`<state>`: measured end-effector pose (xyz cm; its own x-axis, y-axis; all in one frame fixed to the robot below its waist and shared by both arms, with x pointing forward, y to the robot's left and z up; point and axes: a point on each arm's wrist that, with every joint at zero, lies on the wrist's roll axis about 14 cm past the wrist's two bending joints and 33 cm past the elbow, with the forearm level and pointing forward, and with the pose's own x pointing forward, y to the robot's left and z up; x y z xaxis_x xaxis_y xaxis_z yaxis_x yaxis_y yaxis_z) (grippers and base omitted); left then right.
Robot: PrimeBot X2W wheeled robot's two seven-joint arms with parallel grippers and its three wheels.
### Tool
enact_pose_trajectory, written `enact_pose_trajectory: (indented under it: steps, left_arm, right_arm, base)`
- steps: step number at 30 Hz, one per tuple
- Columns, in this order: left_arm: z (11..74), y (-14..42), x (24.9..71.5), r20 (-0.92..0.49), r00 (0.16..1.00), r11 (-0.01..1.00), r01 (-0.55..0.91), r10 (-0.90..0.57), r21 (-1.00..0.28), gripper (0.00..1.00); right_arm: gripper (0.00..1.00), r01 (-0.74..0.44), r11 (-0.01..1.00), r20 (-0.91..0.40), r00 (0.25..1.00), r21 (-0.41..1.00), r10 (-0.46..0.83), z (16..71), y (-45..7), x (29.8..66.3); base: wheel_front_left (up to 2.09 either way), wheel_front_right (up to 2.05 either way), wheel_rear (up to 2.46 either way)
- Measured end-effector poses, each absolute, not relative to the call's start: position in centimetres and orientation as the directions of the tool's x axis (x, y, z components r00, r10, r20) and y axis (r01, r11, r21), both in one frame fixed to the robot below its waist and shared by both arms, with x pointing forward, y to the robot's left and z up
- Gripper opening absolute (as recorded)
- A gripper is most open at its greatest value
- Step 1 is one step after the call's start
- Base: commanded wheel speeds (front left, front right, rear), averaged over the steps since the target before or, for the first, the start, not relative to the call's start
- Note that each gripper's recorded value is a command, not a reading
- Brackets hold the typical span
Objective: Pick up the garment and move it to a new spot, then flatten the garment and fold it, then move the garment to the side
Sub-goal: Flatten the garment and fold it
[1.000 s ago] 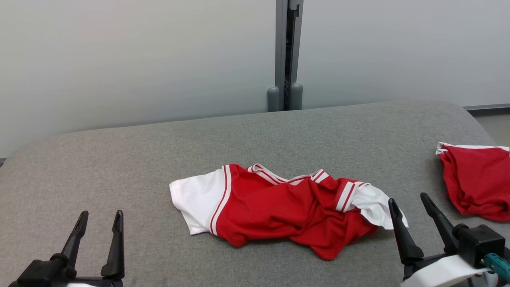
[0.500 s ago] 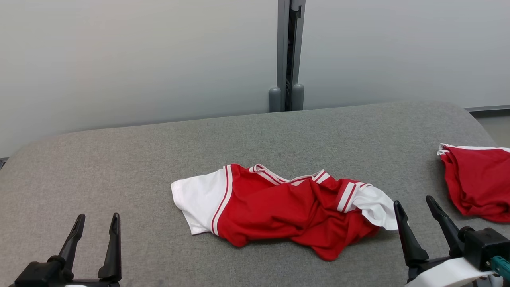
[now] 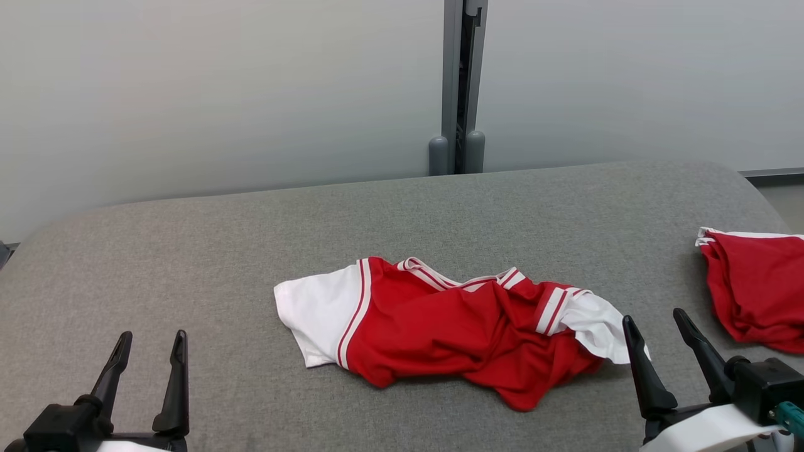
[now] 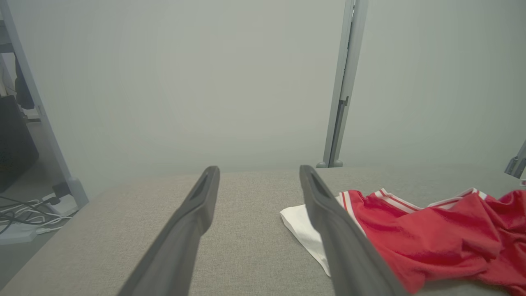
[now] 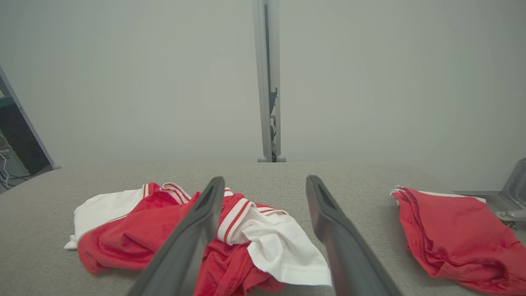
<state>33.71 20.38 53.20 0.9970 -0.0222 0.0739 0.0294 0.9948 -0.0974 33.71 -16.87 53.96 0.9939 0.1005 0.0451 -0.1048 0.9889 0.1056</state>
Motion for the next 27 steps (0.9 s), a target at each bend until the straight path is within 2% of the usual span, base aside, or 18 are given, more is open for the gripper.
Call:
enact_pose_trajectory:
  steps: [10,16,22,27]
  left_arm:
    - [54.2,21.0,33.9,0.11,0.994,0.994,0.005,0.007,-0.106,1.0]
    - [55.0,21.9,34.0,0.139,0.99,0.993,-0.02,0.036,-0.115,1.0]
    - [54.7,23.0,34.9,0.14,0.988,0.991,-0.05,0.068,-0.127,1.0]
    - [53.9,23.7,35.7,0.122,0.988,0.988,-0.073,0.09,-0.139,1.0]
  right_arm:
    - [1.0,-0.166,0.979,0.051,0.986,0.12,0.16,54.3,-15.1,35.7]
    - [1.0,-0.313,0.941,0.005,0.949,0.131,0.315,53.3,-11.2,39.0]
    - [1.0,-0.463,0.879,-0.071,0.878,0.114,0.473,52.0,-6.7,43.8]
    - [1.0,-0.546,0.833,-0.139,0.821,0.095,0.554,50.7,-3.8,47.0]
  base:
    - [0.0,0.0,0.0]
    - [0.0,0.0,0.0]
    - [0.0,0.0,0.0]
    - [0.0,0.0,0.0]
